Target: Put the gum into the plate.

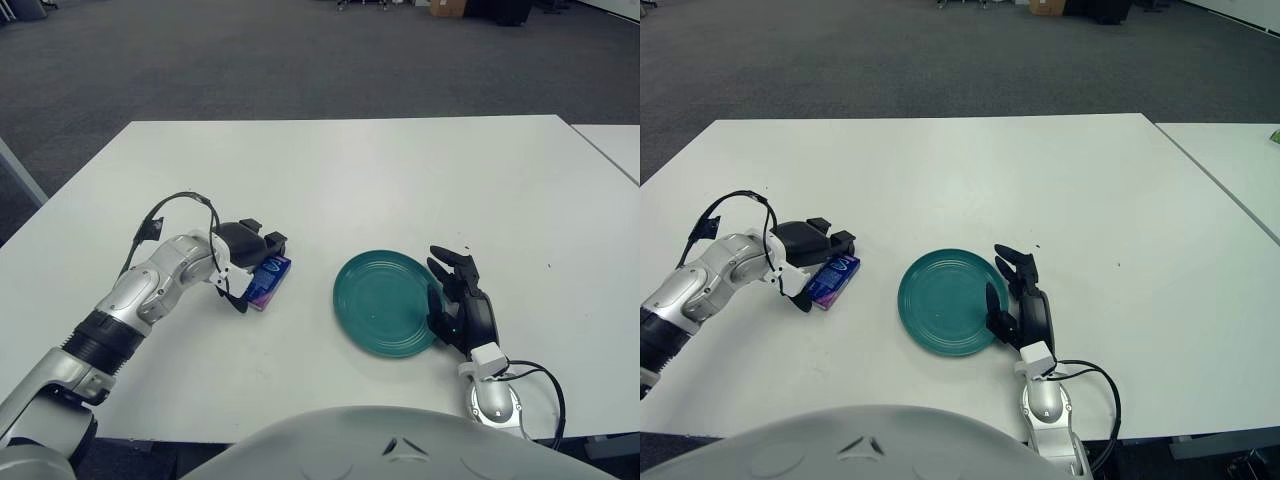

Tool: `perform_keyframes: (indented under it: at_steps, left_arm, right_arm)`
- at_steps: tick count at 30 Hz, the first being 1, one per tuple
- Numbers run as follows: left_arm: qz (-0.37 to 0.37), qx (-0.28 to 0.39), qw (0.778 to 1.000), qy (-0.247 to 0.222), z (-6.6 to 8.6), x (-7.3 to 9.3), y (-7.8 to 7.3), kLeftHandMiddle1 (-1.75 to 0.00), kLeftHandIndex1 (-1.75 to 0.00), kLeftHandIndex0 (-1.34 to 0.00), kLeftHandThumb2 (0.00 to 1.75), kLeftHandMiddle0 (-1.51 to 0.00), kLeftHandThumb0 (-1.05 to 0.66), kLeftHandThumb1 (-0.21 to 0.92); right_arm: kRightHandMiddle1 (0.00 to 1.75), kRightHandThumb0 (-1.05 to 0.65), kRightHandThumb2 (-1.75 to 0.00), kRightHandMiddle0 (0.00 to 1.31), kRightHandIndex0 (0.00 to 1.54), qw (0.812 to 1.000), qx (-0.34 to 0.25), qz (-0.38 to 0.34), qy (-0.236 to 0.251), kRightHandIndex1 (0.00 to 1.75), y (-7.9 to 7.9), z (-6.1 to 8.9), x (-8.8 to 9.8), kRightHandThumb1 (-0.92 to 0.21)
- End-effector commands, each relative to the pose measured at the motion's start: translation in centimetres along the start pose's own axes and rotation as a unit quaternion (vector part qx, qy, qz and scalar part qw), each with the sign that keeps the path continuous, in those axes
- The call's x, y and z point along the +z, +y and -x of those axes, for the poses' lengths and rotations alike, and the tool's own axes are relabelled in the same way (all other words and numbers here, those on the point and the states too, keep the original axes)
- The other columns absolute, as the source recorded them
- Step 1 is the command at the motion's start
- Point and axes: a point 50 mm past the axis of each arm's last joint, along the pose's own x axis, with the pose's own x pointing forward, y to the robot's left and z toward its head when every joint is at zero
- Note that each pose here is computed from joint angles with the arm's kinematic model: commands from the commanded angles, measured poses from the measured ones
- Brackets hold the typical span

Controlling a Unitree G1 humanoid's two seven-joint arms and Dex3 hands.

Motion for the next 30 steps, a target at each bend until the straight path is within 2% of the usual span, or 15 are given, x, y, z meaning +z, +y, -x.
perform_keyframes:
  at_steps: [1,2,4,8,16,30]
  left_arm:
    - [0.026,0.021,0.999,0.006,0.01,-0.3,-0.21,-1.75,-1.75,-0.45,0.88,-0.61,-0.59,0.59]
    - [0.032,0.027,0.999,0.004,-0.01,-0.28,-0.22,-1.75,-1.75,-0.48,0.99,-0.67,-0.54,0.52]
    - [0.042,0.039,0.998,0.002,-0.04,-0.25,-0.22,-1.75,-1.75,-0.51,1.09,-0.75,-0.5,0.47]
    - [0.068,0.067,0.995,-0.001,-0.1,-0.17,-0.19,-1.75,-1.75,-0.55,1.21,-0.89,-0.46,0.39]
    - [0.121,0.131,0.984,-0.02,-0.37,-0.08,-0.26,-1.75,-1.75,-0.56,1.24,-1.03,-0.45,0.37]
    - [0.174,0.179,0.968,-0.038,-0.7,-0.06,-0.47,-1.75,-1.75,-0.58,1.27,-1.11,-0.45,0.35]
  right_arm:
    - [0.93,-0.84,-0.72,0.0,0.5,0.993,0.006,0.051,0.109,0.03,-1.96,2.73,-3.76,-0.92]
    - [0.93,-0.84,-0.72,0.0,0.5,0.993,0.006,0.051,0.108,0.03,-1.97,2.73,-3.76,-0.92]
    - [0.93,-0.85,-0.73,0.0,0.5,0.993,0.006,0.051,0.108,0.03,-1.98,2.73,-3.76,-0.92]
    - [0.93,-0.85,-0.73,0.0,0.51,0.993,0.005,0.051,0.109,0.03,-2.0,2.72,-3.76,-0.92]
    - [0.93,-0.84,-0.72,0.0,0.51,0.992,0.003,0.051,0.112,0.03,-2.05,2.66,-3.81,-0.92]
    - [0.93,-0.84,-0.72,0.0,0.51,0.993,0.002,0.051,0.108,0.03,-2.05,2.62,-3.77,-0.92]
